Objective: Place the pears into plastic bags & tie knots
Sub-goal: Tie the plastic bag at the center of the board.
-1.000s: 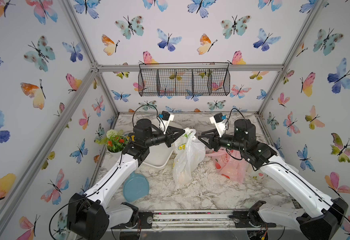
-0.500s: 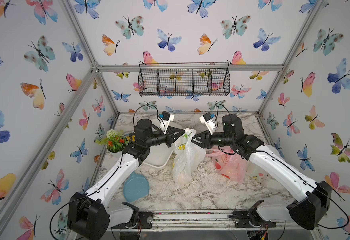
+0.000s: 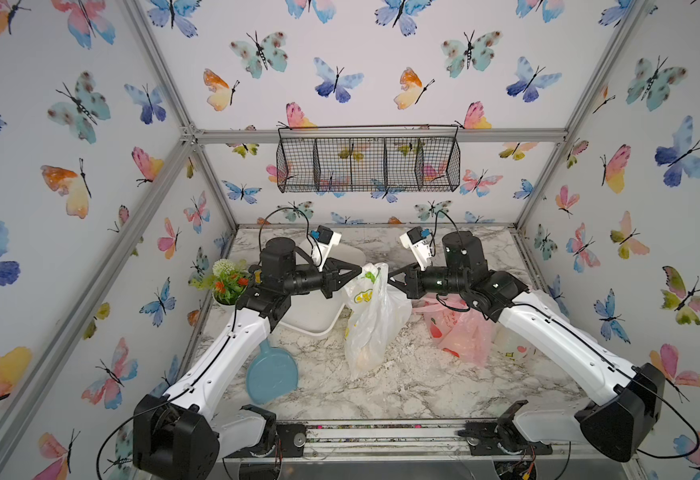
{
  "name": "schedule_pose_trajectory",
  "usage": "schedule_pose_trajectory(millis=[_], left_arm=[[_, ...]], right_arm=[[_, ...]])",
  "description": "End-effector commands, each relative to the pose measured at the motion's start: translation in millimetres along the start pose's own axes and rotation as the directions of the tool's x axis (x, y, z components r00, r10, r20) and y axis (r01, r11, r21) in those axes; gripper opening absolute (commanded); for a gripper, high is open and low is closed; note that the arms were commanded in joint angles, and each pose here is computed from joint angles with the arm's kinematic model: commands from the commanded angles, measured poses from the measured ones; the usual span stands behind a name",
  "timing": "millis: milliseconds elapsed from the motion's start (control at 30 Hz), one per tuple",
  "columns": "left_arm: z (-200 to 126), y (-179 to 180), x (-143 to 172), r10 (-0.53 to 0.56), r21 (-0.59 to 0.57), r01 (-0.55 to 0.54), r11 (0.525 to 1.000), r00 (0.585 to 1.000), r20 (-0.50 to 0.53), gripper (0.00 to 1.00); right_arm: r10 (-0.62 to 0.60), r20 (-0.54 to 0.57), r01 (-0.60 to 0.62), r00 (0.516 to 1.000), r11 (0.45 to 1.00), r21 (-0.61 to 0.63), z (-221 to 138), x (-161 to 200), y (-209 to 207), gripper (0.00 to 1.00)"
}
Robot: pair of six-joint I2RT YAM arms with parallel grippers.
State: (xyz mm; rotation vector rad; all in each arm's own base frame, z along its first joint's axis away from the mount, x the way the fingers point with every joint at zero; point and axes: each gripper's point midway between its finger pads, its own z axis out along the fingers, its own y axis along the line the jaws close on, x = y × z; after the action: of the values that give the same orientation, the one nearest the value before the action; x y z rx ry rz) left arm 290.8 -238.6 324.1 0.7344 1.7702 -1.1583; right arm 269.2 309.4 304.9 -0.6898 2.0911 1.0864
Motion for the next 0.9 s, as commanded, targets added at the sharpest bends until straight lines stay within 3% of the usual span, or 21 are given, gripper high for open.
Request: schedule_pose_trajectory(millis=[0, 167, 267, 433, 533, 633, 700, 767, 867], left_arm=[[-33, -1, -14, 0.020, -0.092, -0.017, 0.996, 0.999, 0.029, 0.00], [-45, 14, 0, -0.006, -0.183, 0.009, 0.983, 1.000, 0.018, 0.00], [-43, 16, 1, -0.023, -0.172, 0.025, 0.985, 1.000, 0.015, 0.00], [-45, 18, 6, -0.031, -0.186, 0.029, 0.982, 0.999, -0.010, 0.00], [-37, -1, 6, -0.099, -0.036, 0.099, 0.994, 0.995, 0.002, 0.00], [-35, -23, 1, -0.202, 0.126, 0.198, 0.972, 0.979, 0.021, 0.00], [-35, -33, 1, -0.223, 0.170, 0.214, 0.962, 0.974, 0.038, 0.00], [-39, -27, 2, -0.220, 0.108, 0.213, 0.971, 0.973, 0.064, 0.00], [-50, 10, 19, -0.186, -0.136, 0.192, 0.972, 0.981, 0.059, 0.00]], right_arm=[[-0.019, -0.134, 0.051, 0.991, 0.969, 0.241, -25, 39, -48, 0.03], [-0.014, -0.107, 0.042, 0.994, 0.964, 0.263, -31, 40, -62, 0.03], [0.004, -0.110, 0.020, 0.994, 0.975, 0.223, -23, 41, -59, 0.03], [-0.006, -0.118, 0.039, 0.993, 0.958, 0.283, -22, 44, -74, 0.03], [0.008, -0.074, 0.006, 0.997, 0.981, 0.192, -13, 34, -60, 0.03], [0.038, -0.072, -0.029, 0.997, 0.993, 0.118, -3, 33, -51, 0.03], [0.054, -0.072, -0.046, 0.996, 0.994, 0.102, 2, 35, -52, 0.03], [0.064, -0.084, -0.052, 0.994, 0.989, 0.138, 5, 43, -62, 0.03], [0.077, -0.123, -0.034, 0.989, 0.947, 0.320, -4, 58, -100, 0.03]])
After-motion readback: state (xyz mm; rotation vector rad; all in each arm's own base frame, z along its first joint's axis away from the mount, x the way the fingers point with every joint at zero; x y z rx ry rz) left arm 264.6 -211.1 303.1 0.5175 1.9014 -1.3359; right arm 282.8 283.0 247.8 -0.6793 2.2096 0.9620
